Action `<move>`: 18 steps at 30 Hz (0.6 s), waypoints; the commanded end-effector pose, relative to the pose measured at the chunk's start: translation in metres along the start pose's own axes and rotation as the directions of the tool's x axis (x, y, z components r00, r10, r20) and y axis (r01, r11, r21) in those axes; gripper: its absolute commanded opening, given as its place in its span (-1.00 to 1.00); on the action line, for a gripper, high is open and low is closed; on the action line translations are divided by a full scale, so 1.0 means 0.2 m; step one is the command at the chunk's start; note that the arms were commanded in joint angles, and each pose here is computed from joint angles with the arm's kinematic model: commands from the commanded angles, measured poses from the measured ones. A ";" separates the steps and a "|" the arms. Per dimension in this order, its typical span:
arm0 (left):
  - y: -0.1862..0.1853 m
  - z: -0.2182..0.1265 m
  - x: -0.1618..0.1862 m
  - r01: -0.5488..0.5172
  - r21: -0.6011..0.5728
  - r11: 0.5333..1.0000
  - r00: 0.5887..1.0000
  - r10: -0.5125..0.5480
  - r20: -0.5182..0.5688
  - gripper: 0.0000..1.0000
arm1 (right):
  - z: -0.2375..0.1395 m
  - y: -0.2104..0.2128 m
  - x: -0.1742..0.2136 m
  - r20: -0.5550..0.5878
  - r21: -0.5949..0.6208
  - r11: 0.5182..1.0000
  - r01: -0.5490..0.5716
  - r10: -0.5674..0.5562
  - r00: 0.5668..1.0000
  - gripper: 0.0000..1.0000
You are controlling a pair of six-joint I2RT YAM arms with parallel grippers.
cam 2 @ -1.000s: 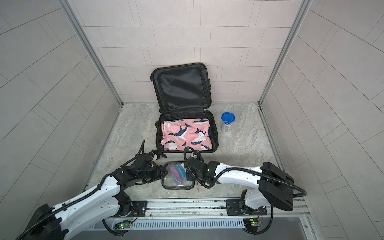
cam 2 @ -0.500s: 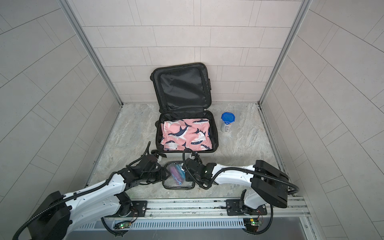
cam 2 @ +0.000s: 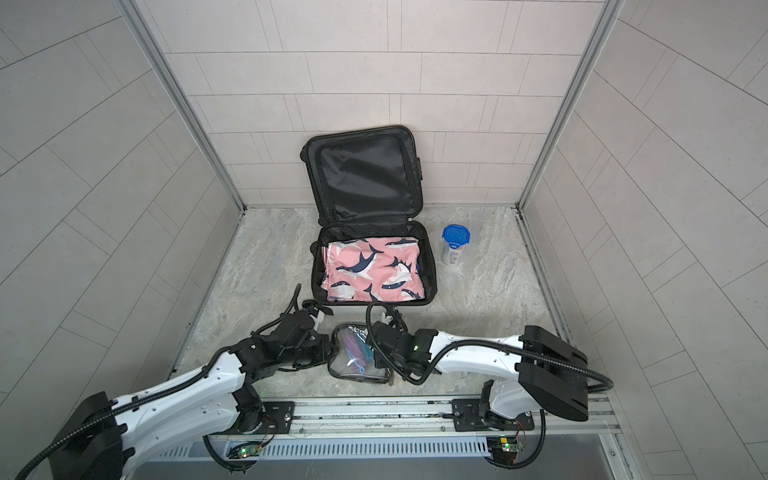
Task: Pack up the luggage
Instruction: 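Grasp the clear toiletry pouch with both grippers and lift it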
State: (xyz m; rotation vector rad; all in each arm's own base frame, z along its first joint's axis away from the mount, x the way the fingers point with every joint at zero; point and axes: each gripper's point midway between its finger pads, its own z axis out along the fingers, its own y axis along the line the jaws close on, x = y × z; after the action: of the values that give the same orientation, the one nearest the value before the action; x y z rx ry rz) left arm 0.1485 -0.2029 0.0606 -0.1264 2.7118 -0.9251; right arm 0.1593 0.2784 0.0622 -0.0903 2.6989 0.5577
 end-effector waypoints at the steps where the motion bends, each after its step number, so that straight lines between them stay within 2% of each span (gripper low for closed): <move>1: -0.19 -0.09 -0.02 -0.038 0.100 0.994 0.999 0.037 0.014 -0.95 | -0.13 0.12 -0.08 0.054 -0.095 0.995 -0.013 0.018 0.998 -0.90; 4: -0.26 -0.17 -0.01 -0.048 0.118 0.992 0.999 0.047 0.014 -1.00 | -0.22 0.15 -0.10 0.068 -0.121 0.993 -0.011 0.019 0.998 -1.00; 8: -0.38 -0.35 -0.06 -0.077 0.161 0.984 0.995 0.066 0.069 -1.00 | -0.38 0.19 -0.16 0.104 -0.166 0.986 -0.008 0.026 0.994 -1.00; 13: -0.59 -0.54 -0.22 -0.152 0.187 0.971 0.974 0.115 0.196 -1.00 | -0.63 0.28 -0.36 0.242 -0.204 0.979 0.029 0.022 0.970 -1.00; 15: -0.69 -0.59 -0.31 -0.201 0.175 0.964 0.956 0.154 0.248 -1.00 | -0.74 0.33 -0.47 0.327 -0.207 0.975 0.080 -0.008 0.945 -1.00; 18: -0.78 -0.65 -0.44 -0.278 0.088 0.956 0.921 0.240 0.305 -1.00 | -0.82 0.35 -0.63 0.370 -0.193 0.977 0.093 -0.015 0.929 -1.00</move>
State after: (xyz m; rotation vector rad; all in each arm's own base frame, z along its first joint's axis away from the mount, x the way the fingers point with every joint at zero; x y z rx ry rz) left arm 0.1776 -0.2266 0.2469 0.0099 2.4036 -0.9943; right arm 0.1891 0.2670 0.2293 -0.0732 2.3901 0.7002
